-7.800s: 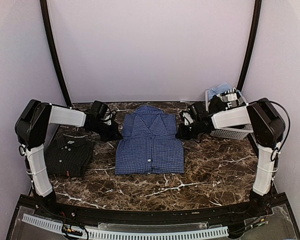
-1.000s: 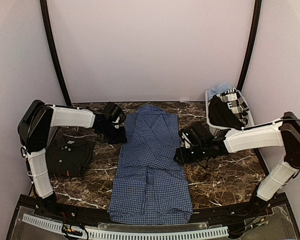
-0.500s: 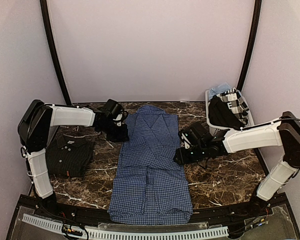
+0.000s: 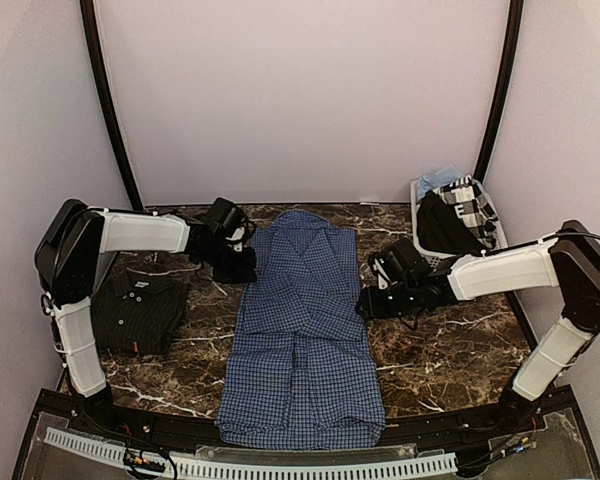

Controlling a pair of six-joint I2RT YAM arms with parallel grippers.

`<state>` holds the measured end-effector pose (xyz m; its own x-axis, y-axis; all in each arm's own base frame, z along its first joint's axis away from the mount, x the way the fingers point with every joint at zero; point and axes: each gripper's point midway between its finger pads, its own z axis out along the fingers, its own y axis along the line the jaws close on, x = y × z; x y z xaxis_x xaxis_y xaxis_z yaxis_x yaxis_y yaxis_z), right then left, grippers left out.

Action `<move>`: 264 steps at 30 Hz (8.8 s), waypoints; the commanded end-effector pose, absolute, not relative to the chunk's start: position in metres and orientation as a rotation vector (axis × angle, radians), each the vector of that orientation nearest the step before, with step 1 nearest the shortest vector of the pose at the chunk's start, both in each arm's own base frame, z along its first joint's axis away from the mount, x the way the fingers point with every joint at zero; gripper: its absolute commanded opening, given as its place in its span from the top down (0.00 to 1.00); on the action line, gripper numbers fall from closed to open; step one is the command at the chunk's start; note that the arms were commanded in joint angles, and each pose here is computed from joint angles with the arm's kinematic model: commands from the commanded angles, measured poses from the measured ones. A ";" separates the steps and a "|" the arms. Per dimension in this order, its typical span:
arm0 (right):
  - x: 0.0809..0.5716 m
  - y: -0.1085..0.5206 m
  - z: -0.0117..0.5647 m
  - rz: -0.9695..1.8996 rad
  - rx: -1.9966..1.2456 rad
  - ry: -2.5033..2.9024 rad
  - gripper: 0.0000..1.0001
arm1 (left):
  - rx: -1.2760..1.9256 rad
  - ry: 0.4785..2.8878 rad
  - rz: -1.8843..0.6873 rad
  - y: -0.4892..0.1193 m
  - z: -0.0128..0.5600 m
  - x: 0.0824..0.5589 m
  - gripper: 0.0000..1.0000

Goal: Fold and stack the long sleeve shirts
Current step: Flatten out the crumpled shirt at the center of the board.

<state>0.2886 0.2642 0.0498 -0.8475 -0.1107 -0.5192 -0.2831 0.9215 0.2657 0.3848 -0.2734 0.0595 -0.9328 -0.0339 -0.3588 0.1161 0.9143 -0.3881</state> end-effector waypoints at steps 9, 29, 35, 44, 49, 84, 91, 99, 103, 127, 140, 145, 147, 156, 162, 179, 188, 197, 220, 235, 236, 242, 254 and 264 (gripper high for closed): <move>0.297 0.284 0.018 0.569 -0.285 2.603 0.54 | 0.109 2.602 -0.658 -0.281 0.105 0.390 0.95; 0.298 0.278 0.053 0.578 -0.241 2.555 0.98 | 0.105 2.553 -0.644 -0.278 0.124 0.395 0.96; 0.298 0.281 0.061 0.600 -0.252 2.546 1.00 | 0.104 2.543 -0.619 -0.274 0.132 0.396 0.96; 0.296 0.279 0.056 0.571 -0.280 2.570 0.82 | 0.103 2.534 -0.603 -0.270 0.138 0.398 0.96; 0.293 0.284 0.052 0.611 -0.283 2.579 0.80 | 0.101 2.536 -0.613 -0.271 0.137 0.398 0.96; 0.301 0.292 0.091 0.409 -0.266 2.497 1.00 | 0.103 2.517 -0.603 -0.269 0.144 0.404 0.96; 0.327 0.273 0.139 0.380 -0.202 2.393 1.00 | 0.046 2.480 -0.565 -0.247 0.163 0.420 0.97; 0.381 0.224 0.212 0.271 -0.116 2.254 1.00 | -0.083 2.375 -0.506 -0.186 0.213 0.464 0.98; 0.416 0.175 0.270 0.227 -0.012 2.150 1.00 | -0.201 2.298 -0.432 -0.126 0.246 0.498 0.99; 0.489 -0.009 0.417 0.132 0.322 1.874 1.00 | -0.552 2.031 -0.151 0.087 0.350 0.545 1.00; 0.490 -0.043 0.435 0.125 0.355 1.849 1.00 | -0.556 1.957 -0.186 0.102 0.383 0.551 1.00; 0.491 -0.018 0.424 0.248 0.274 1.877 1.00 | -0.519 1.996 -0.275 0.087 0.369 0.559 1.00; 0.489 0.000 0.406 0.295 0.240 1.909 1.00 | -0.483 2.040 -0.325 0.067 0.356 0.561 1.00; 0.450 0.139 0.300 0.384 -0.020 2.113 1.00 | -0.275 2.297 -0.473 -0.063 0.246 0.529 0.99; 0.408 0.195 0.219 0.424 -0.121 2.271 1.00 | -0.209 2.436 -0.553 -0.118 0.169 0.489 0.97; 0.362 0.245 0.140 0.308 -0.286 2.465 0.50 | -0.003 2.536 -0.542 -0.203 0.145 0.436 0.36; 0.307 0.337 0.116 0.505 -0.564 2.514 0.50 | 0.205 2.619 -0.728 -0.294 0.120 0.390 0.39; 0.254 0.336 0.060 0.536 -0.735 2.693 0.52 | 0.353 2.873 -0.849 -0.325 0.053 0.306 0.48; 0.189 0.178 0.059 0.482 -0.149 2.882 0.47 | -0.014 3.191 -0.504 -0.156 0.046 0.182 0.49; 0.143 0.249 0.101 0.684 -0.262 2.810 0.42 | -0.012 3.138 -0.524 -0.152 0.072 0.180 0.50; 0.136 0.254 0.101 0.703 -0.259 2.816 0.42 | -0.001 3.107 -0.542 -0.156 0.080 0.188 0.50; 0.113 0.282 0.087 0.824 -0.183 2.850 0.41 | 0.049 2.938 -0.706 -0.189 0.108 0.232 0.50; 0.119 0.299 0.065 0.957 0.039 2.827 0.51 | 0.085 2.719 -0.968 -0.277 0.110 0.326 0.53; 0.123 0.283 0.046 0.882 0.146 2.842 0.84 | 0.066 2.665 -1.029 -0.321 0.077 0.368 0.53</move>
<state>0.1155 0.2880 0.0470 -0.9901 0.0881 -0.1095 0.0101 0.8216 0.5699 0.3485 -0.3061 0.0725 -0.9709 -0.0261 -0.2380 0.1295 0.7788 -0.6137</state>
